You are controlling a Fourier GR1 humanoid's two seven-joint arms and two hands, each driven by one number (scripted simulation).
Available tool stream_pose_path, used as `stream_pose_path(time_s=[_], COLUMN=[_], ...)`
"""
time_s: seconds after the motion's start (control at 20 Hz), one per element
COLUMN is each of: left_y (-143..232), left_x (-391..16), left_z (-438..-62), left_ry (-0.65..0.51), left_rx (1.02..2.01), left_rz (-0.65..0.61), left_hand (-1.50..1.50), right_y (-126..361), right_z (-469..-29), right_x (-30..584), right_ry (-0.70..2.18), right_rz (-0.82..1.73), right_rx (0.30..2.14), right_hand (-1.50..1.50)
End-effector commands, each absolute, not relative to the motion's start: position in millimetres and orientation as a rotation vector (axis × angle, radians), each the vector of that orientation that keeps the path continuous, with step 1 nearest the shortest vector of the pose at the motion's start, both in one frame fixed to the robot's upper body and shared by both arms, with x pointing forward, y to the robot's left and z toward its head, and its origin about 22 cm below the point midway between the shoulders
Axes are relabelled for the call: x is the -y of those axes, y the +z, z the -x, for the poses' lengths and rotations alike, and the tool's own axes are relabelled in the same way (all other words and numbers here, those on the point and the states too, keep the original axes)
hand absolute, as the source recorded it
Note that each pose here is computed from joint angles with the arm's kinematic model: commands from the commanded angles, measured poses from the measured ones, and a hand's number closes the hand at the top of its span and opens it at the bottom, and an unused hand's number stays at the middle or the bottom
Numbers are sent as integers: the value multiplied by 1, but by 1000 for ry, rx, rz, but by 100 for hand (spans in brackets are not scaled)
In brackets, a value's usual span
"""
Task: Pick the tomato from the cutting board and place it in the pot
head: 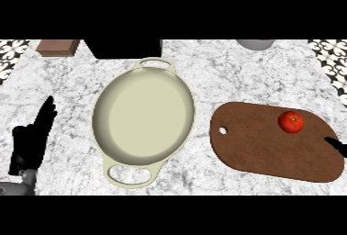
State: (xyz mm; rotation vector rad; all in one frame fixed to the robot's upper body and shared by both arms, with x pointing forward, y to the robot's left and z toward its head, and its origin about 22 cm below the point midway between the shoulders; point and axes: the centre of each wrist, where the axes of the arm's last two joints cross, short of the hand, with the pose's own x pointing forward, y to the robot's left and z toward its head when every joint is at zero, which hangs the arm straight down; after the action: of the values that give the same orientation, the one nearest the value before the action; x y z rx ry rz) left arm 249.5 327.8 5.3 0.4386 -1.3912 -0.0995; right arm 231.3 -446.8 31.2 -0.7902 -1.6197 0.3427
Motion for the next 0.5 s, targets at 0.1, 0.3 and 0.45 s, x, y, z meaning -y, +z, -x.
stream_pose_path(time_s=[0.1,0.3,0.45], left_y=[23,20,16], left_x=[-333,-332,-322], left_z=[-242,-243,-233], left_ry=[-144,-153,-151], left_rx=[1387,1374,1386], left_rz=[-413,-417,-420], left_hand=[0,0,0], right_y=[59,112,131], right_z=[-223,-251,-270], right_x=[479,465,448], right_ry=[501,627,710], right_rz=[788,758,741], right_rx=[1542,1433,1350], right_hand=[-150,-150,-150])
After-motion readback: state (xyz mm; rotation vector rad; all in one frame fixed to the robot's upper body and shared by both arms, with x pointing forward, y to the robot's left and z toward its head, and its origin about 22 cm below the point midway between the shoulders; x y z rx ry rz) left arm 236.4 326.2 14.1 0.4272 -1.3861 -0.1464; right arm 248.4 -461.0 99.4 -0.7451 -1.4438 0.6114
